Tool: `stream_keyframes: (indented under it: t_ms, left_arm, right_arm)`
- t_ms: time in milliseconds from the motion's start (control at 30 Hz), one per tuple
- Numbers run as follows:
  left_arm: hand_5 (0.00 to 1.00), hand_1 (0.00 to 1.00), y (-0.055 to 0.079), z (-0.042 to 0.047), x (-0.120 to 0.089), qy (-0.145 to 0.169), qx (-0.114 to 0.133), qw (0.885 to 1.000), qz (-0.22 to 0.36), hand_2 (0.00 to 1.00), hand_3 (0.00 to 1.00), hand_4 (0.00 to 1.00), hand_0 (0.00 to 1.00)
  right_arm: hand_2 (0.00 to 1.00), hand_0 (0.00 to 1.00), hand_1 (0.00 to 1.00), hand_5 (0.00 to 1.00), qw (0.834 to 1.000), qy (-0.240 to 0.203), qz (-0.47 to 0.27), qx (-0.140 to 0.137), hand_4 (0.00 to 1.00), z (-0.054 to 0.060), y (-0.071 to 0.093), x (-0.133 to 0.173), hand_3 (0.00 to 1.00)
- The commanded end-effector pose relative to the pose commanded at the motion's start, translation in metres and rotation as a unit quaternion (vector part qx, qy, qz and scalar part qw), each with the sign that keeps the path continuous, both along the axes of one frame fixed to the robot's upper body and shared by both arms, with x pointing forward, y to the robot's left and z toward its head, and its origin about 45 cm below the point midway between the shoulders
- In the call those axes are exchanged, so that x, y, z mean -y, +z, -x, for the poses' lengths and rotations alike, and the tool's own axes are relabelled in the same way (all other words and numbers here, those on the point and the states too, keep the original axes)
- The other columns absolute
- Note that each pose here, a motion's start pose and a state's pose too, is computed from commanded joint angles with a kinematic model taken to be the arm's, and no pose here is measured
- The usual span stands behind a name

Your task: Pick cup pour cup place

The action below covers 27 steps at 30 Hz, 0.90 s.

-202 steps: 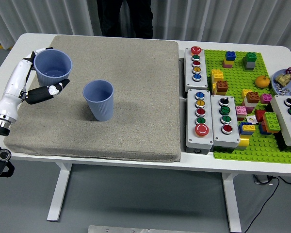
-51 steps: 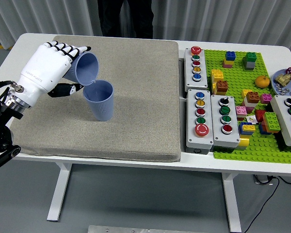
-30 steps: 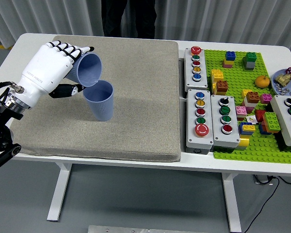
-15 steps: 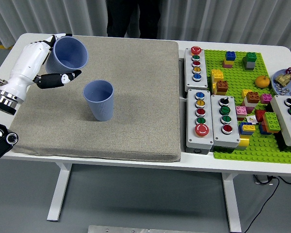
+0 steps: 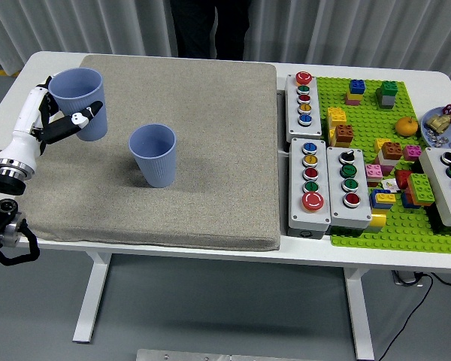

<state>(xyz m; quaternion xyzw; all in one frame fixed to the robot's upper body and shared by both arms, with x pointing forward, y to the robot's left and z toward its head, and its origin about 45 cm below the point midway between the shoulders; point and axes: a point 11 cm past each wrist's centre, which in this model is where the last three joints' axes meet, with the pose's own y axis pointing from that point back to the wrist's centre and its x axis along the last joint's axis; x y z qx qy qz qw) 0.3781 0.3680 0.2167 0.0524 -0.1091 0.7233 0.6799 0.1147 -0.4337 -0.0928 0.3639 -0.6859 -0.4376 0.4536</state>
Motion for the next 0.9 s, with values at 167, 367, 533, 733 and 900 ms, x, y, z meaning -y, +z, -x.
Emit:
stream_keyframes:
  t_ms: [167,367,533,733,900]
  left_arm:
    - [0.002,0.529,-0.011,0.0044,-0.006,0.058,0.027,0.997,0.042,0.641,0.637,0.509,0.458]
    - [0.002,0.54,-0.031,0.0134,0.001,0.087,0.031,0.996,0.014,0.644,0.642,0.509,0.475]
    - [0.002,0.54,-0.048,0.0208,0.006,0.095,0.029,0.995,-0.029,0.644,0.642,0.509,0.475]
    - [0.002,0.545,-0.064,0.0255,0.008,0.117,0.025,0.992,-0.029,0.644,0.641,0.509,0.486]
    - [0.002,0.555,-0.075,0.0291,0.008,0.132,0.017,0.991,-0.019,0.645,0.64,0.51,0.488]
  right_arm:
    - [0.733,0.743,0.713,0.428,1.0,0.002,-0.002,0.0,0.217,-0.001,0.0,-0.002,0.647]
    - [0.734,0.743,0.712,0.425,1.0,0.004,-0.002,0.001,0.216,-0.004,0.0,-0.003,0.647]
    - [0.734,0.743,0.712,0.425,1.0,0.004,-0.002,0.004,0.216,-0.006,0.0,-0.003,0.647]
    - [0.733,0.743,0.713,0.428,1.0,0.005,-0.002,0.004,0.216,-0.006,0.001,-0.003,0.647]
    - [0.733,0.743,0.713,0.427,1.0,0.006,-0.003,0.003,0.216,-0.006,0.0,-0.004,0.648]
